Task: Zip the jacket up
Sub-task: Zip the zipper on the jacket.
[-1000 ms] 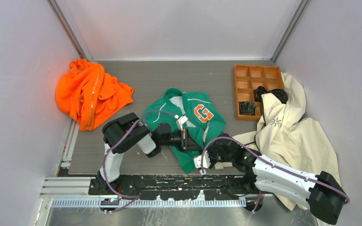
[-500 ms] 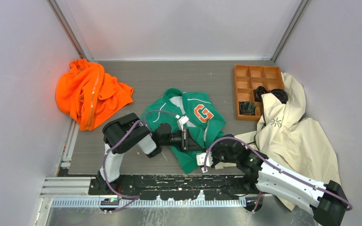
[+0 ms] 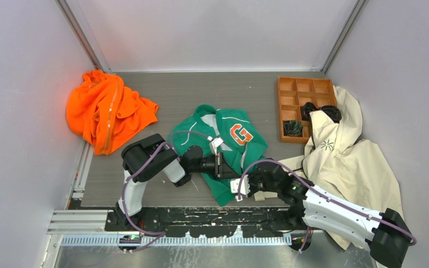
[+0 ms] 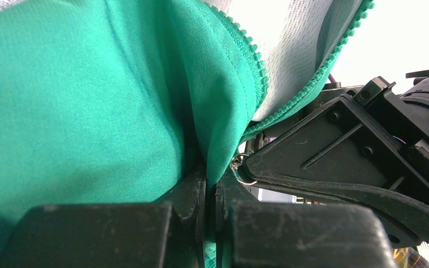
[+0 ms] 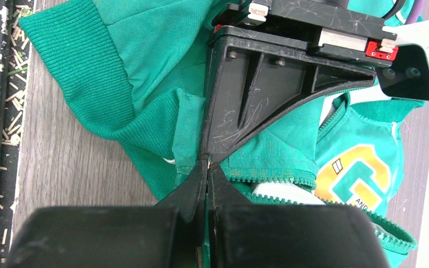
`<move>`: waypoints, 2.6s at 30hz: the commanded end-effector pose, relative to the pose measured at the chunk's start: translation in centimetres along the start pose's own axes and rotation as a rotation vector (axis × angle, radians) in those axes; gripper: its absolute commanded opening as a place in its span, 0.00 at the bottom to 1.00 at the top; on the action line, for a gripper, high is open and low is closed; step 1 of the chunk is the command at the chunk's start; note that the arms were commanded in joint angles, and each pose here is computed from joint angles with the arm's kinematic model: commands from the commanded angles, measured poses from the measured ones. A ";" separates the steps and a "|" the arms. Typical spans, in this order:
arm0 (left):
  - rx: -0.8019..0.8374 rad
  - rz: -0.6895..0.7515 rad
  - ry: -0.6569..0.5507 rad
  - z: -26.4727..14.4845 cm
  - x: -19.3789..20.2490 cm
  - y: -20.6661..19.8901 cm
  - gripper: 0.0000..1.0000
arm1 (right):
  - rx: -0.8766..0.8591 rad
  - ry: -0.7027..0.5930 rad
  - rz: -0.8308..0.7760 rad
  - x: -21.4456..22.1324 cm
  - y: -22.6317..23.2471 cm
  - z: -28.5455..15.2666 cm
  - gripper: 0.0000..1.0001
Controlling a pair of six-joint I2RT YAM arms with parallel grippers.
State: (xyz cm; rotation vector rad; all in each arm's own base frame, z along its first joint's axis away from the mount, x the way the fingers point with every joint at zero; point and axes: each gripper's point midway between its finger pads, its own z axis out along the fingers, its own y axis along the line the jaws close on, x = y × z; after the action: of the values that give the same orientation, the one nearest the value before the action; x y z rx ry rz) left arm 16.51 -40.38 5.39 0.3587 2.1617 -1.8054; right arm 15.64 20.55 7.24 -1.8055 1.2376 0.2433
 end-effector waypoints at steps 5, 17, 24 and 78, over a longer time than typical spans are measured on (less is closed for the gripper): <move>0.069 0.050 -0.005 0.2 -0.5 -2.0 0.00 | 0.051 -0.010 0.004 -1.0 -1.8 -0.1 0.06; 0.068 0.049 -0.002 0.2 -0.4 -2.0 0.00 | 0.042 0.025 0.013 -0.2 -1.5 0.1 0.10; 0.071 0.052 -0.002 0.2 -0.4 -2.1 0.00 | 0.061 0.037 0.014 0.1 -1.8 0.2 0.11; 0.056 0.100 0.045 -0.4 1.2 -2.0 0.00 | 0.336 -0.083 0.161 -1.4 -6.7 -1.5 0.01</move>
State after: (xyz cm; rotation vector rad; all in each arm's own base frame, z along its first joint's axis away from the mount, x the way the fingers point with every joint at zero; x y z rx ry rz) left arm 16.13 -40.77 6.96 0.4104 2.0919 -1.8275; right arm 16.90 20.08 9.54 -1.5483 1.3456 0.2735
